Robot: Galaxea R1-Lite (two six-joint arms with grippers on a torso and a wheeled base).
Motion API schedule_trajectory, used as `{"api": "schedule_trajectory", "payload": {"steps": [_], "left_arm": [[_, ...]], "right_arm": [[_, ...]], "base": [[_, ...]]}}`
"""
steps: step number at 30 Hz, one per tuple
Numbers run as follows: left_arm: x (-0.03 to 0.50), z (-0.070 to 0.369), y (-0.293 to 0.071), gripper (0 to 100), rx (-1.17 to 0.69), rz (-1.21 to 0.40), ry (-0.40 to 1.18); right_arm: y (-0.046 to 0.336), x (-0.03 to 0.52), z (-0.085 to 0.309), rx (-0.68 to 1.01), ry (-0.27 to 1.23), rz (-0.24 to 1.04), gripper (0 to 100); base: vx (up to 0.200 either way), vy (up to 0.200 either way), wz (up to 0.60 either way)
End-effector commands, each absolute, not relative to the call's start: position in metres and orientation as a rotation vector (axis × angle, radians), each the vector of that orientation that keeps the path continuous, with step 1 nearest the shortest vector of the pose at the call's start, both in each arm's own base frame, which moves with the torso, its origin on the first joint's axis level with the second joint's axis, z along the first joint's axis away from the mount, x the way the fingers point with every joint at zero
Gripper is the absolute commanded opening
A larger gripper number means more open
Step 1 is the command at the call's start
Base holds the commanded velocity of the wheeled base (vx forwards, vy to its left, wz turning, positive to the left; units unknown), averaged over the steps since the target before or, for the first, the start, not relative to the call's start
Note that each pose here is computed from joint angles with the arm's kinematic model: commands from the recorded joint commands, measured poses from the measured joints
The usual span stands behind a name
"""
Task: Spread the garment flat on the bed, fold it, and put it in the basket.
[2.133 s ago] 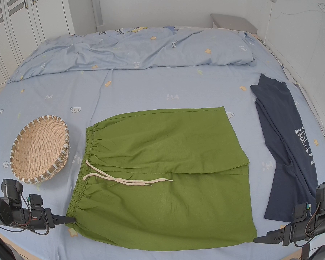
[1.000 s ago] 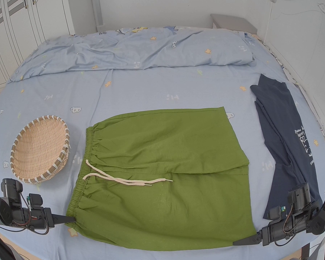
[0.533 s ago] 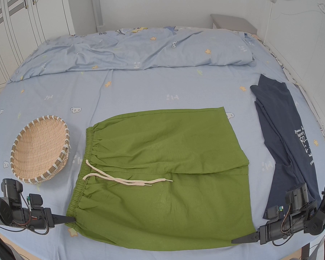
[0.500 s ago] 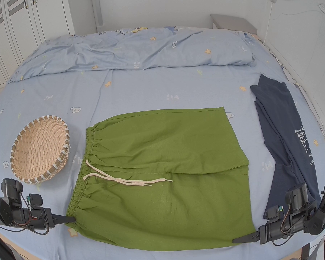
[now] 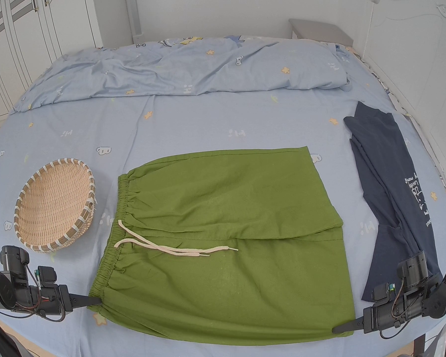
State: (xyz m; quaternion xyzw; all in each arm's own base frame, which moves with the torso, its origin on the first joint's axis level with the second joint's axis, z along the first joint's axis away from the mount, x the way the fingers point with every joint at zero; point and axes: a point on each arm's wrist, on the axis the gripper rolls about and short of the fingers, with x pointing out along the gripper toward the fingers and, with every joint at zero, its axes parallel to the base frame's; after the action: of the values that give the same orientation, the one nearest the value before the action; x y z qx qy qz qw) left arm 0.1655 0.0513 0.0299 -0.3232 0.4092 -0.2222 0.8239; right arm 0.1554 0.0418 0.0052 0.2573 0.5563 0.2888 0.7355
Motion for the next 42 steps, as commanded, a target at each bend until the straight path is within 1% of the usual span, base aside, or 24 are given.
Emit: {"api": "schedule_trajectory", "payload": {"steps": [1,8,15,18,21,23,25,29,30,32,36,42], "left_arm": [[0.153,0.029,0.051,0,-0.699,-0.447,0.879],[0.124,0.021,0.047,0,-0.620,-0.449,0.890],[0.118,0.022,0.043,0,-0.632,-0.458,0.923],[0.118,0.026,0.042,0,-0.614,-0.457,0.908],[0.124,0.031,0.044,0,-0.604,-0.452,0.887],[0.131,0.039,0.042,0,-0.610,-0.464,0.895],[0.139,0.049,0.041,0,-0.619,-0.462,0.901],[0.156,0.090,0.034,0,-0.673,-0.485,0.926],[0.157,0.095,0.033,0,-0.674,-0.487,0.929],[0.164,0.112,0.031,0,-0.675,-0.503,0.937],[0.174,0.127,0.034,0,-0.664,-0.507,0.920],[0.195,0.143,0.039,0,-0.661,-0.508,0.901]], "right_arm": [[0.036,0.142,0.019,0.572,1.203,0.624,0],[0.035,0.120,0.035,0.581,1.219,0.656,0],[0.035,0.117,0.036,0.585,1.230,0.656,0],[0.035,0.118,0.038,0.578,1.207,0.669,0],[0.036,0.124,0.046,0.568,1.147,0.683,0],[0.038,0.130,0.057,0.560,1.095,0.702,0],[0.041,0.135,0.066,0.567,1.074,0.710,0],[0.046,0.148,0.106,0.582,1.023,0.721,0],[0.046,0.150,0.110,0.581,1.019,0.722,0],[0.047,0.156,0.135,0.575,0.995,0.729,0],[0.048,0.168,0.163,0.572,0.953,0.736,0],[0.050,0.181,0.184,0.566,0.893,0.752,0]], "base": [[0.000,0.000,0.00],[0.000,0.000,0.00],[0.000,0.000,0.00],[0.000,0.000,0.00],[0.000,0.000,0.00],[0.000,0.000,0.00],[0.000,0.000,0.00],[0.000,0.000,0.00],[0.000,0.000,0.00],[0.000,0.000,0.00],[0.000,0.000,0.00],[0.000,0.000,0.00]]}}
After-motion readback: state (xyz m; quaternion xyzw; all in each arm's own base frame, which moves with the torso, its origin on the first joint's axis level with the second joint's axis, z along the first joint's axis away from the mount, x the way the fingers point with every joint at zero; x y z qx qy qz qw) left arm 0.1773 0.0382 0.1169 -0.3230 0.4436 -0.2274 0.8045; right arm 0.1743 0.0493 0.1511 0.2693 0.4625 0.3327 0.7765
